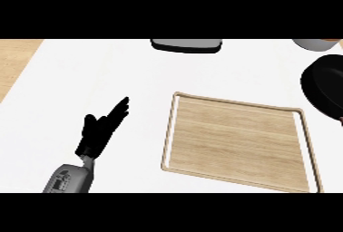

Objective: Pick the pear from the tray and place it in the pot

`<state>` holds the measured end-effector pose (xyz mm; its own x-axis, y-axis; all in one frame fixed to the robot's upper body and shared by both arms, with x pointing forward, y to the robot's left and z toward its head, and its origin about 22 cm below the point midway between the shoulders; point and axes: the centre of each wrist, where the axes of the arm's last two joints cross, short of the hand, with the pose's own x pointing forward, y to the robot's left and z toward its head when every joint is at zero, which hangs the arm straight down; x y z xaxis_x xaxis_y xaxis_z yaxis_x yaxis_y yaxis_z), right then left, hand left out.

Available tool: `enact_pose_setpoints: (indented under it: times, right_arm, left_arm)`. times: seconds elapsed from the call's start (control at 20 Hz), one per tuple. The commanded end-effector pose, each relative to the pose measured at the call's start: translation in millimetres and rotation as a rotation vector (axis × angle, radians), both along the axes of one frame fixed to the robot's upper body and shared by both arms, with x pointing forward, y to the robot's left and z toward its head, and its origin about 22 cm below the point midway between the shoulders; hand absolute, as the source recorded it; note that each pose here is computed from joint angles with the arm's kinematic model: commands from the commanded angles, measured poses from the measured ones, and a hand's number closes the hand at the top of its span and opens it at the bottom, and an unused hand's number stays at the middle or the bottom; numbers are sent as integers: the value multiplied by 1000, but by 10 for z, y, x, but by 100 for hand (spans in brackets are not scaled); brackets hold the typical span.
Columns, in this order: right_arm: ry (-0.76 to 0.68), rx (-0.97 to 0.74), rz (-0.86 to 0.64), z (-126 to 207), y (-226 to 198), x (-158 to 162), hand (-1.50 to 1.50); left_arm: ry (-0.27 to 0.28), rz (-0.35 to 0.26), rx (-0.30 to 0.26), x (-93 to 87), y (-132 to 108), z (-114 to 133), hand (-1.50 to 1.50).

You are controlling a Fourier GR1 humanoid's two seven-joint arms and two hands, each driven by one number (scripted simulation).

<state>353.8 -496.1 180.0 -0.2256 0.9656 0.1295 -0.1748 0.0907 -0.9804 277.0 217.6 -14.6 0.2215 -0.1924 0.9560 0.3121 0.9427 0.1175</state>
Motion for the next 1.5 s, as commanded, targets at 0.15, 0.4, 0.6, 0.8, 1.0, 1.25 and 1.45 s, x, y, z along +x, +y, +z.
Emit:
enact_pose_setpoints:
  times: [0.15, 0.4, 0.6, 0.8, 1.0, 1.25, 1.45]
  right_arm:
    - [290, -150, -164, -297, 213, 215, -150]
    - [221, 124, -30, -256, 352, 370, -150]
    - [78, 486, 35, -398, 550, 477, -150]
    - [-11, 828, -22, -139, 498, 529, -150]
    - [-132, 971, -163, 116, 56, 269, -150]
    - [-262, 1107, -229, 147, -257, 4, -150]
    - [-302, 1181, -238, 354, -538, -260, -150]
  left_arm:
    - [11, 6, 1, -93, -40, -139, 0]
    - [-7, 18, 17, 26, -24, 10, 0]
    - [22, 42, -5, -13, -19, -56, 0]
    - [37, 41, -2, -139, 89, -141, 0]
    - [1, 30, 4, -49, 71, -14, 0]
    - [-7, 40, 7, -76, 150, -58, 0]
    - [3, 5, -15, -105, 60, -44, 0]
